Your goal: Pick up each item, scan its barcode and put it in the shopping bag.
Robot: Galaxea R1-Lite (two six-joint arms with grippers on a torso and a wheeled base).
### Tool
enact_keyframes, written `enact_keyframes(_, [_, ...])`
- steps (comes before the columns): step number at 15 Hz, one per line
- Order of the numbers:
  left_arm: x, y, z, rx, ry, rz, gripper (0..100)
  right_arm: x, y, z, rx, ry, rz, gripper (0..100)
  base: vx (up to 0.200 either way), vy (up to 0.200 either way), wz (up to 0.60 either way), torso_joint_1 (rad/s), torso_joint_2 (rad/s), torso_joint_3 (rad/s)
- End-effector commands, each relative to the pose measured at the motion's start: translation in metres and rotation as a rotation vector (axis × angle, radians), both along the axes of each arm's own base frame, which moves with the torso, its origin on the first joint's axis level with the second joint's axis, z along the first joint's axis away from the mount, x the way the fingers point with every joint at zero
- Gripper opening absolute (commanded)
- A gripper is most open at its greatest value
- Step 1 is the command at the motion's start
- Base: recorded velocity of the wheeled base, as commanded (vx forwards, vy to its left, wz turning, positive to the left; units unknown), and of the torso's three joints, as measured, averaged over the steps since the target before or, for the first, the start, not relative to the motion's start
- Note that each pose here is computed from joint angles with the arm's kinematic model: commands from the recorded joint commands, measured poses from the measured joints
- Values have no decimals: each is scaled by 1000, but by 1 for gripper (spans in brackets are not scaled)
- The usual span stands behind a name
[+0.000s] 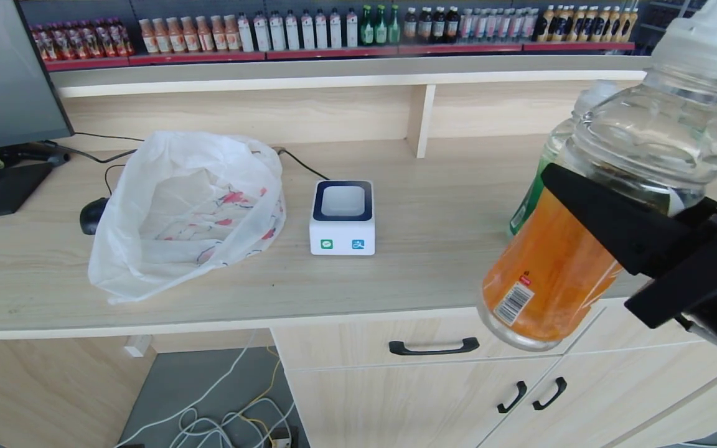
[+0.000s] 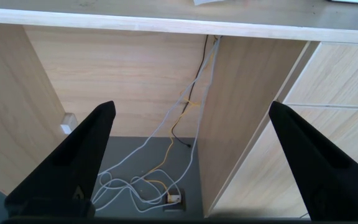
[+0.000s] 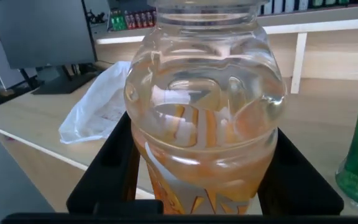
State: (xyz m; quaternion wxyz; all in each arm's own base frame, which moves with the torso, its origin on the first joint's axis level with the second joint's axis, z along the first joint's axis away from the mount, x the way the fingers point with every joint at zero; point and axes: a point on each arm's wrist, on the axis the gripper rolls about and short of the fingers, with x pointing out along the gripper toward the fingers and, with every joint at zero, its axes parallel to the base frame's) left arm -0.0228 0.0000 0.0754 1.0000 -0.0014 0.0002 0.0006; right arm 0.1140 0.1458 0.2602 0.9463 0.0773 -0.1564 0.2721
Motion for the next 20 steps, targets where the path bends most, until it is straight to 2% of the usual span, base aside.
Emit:
enact_keyframes(1, [0, 0, 0, 0, 0, 0, 100, -3, -2, -5, 1, 9, 51, 0, 0, 0, 0, 0, 0, 0])
enact_keyframes(5, [0, 0, 0, 0, 0, 0, 100, -9, -4, -12, 26, 36, 271, 0, 0, 0, 0, 0, 0, 0])
enact_keyframes(10, [0, 0, 0, 0, 0, 0, 100, -7, -5, -10, 100, 89, 432, 0, 0, 0, 0, 0, 0, 0])
enact_keyframes(14, [0, 0, 0, 0, 0, 0, 100, 10, -16, -7, 194, 157, 429, 0, 0, 0, 0, 0, 0, 0])
enact_keyframes(17, [0, 0, 0, 0, 0, 0, 100, 19, -9, 7, 286, 184, 464, 0, 0, 0, 0, 0, 0, 0])
enact_keyframes(20, [0, 0, 0, 0, 0, 0, 100, 26, -1, 15, 333, 200, 486, 0, 0, 0, 0, 0, 0, 0])
